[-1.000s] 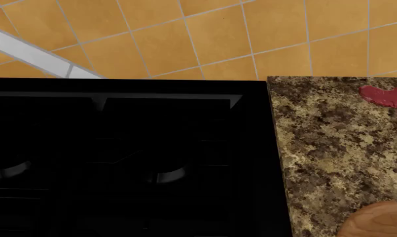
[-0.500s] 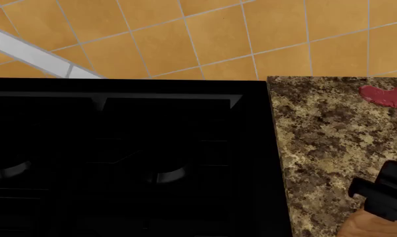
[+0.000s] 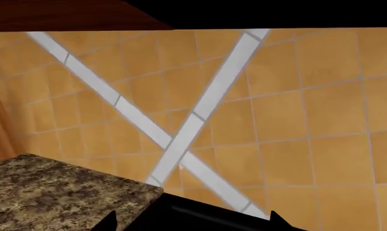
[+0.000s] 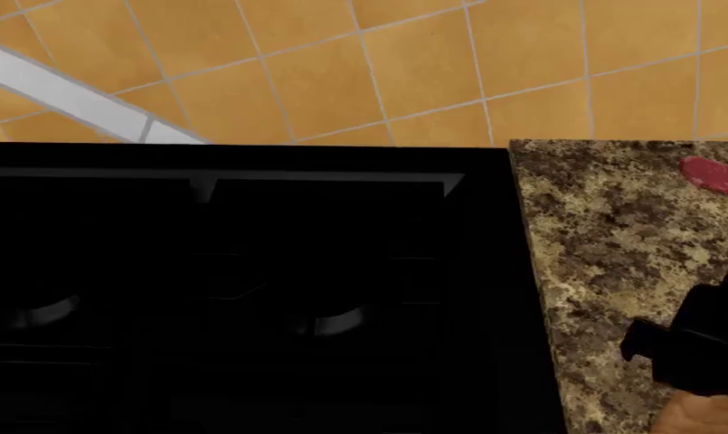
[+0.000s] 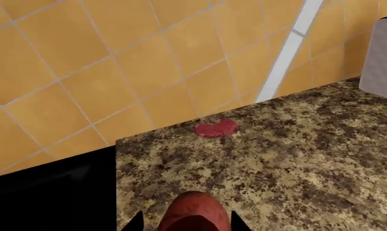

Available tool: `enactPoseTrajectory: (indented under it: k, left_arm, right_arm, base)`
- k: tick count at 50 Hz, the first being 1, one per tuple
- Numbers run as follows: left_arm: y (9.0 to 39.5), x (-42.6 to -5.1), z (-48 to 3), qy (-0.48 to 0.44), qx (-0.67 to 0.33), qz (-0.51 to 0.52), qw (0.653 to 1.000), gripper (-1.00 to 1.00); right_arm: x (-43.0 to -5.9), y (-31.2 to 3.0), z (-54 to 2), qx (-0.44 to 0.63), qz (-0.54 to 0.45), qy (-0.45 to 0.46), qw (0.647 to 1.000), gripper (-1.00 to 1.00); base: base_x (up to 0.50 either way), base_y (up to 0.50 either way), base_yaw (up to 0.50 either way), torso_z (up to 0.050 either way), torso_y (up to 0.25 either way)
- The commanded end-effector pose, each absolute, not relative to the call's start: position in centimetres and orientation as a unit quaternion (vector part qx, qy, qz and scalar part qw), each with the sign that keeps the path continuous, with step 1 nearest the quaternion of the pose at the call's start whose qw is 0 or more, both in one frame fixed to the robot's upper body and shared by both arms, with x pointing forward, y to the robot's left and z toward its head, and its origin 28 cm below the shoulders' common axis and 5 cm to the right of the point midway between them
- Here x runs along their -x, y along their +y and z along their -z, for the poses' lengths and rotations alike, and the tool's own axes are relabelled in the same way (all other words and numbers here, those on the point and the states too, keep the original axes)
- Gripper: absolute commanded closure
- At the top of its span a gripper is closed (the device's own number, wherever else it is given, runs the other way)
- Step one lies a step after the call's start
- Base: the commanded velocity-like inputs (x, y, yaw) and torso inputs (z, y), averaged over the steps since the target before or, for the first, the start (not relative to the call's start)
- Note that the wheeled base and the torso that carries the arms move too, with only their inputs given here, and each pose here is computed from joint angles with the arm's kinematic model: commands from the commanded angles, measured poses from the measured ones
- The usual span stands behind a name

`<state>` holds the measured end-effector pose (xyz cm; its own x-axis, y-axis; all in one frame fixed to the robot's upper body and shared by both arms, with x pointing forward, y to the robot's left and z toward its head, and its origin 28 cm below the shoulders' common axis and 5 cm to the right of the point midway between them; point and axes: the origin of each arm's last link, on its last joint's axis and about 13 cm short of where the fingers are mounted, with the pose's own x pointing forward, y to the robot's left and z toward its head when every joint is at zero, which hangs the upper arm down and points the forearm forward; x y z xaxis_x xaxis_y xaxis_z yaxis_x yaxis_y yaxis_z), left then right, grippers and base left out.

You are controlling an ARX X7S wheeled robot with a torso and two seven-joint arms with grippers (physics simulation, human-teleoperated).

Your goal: Pick the sweet potato from the counter and place it in the microwave.

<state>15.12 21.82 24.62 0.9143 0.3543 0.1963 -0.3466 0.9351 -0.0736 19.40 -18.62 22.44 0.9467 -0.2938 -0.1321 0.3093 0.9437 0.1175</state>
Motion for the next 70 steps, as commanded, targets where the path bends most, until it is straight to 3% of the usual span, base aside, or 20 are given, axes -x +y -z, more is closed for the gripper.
enactPoseTrajectory:
  k: [1, 35, 70]
  left_arm:
    - [21.90, -15.03, -24.60, -0.105, 0.020, -0.182, 0.978, -1.00]
    - [21.91, -15.23, -24.67, -0.104, 0.020, -0.185, 0.977, -1.00]
    - [21.88, -15.23, -24.63, -0.103, 0.019, -0.184, 0.977, -1.00]
  right_arm:
    - [-18.89, -18.39, -22.74, -0.047, 0.136, 0.016, 0.989, 1.00]
    - [-18.69, -18.14, -22.98, -0.041, 0.127, 0.007, 0.991, 1.00]
    - [-18.65, -18.02, -22.93, -0.043, 0.113, 0.014, 0.993, 1.00]
  base:
    - [0.00, 0.49, 0.00, 0.000, 0.000]
    - [0.00, 0.47, 0.00, 0.000, 0.000]
    - [0.00, 0.17, 0.00, 0.000, 0.000]
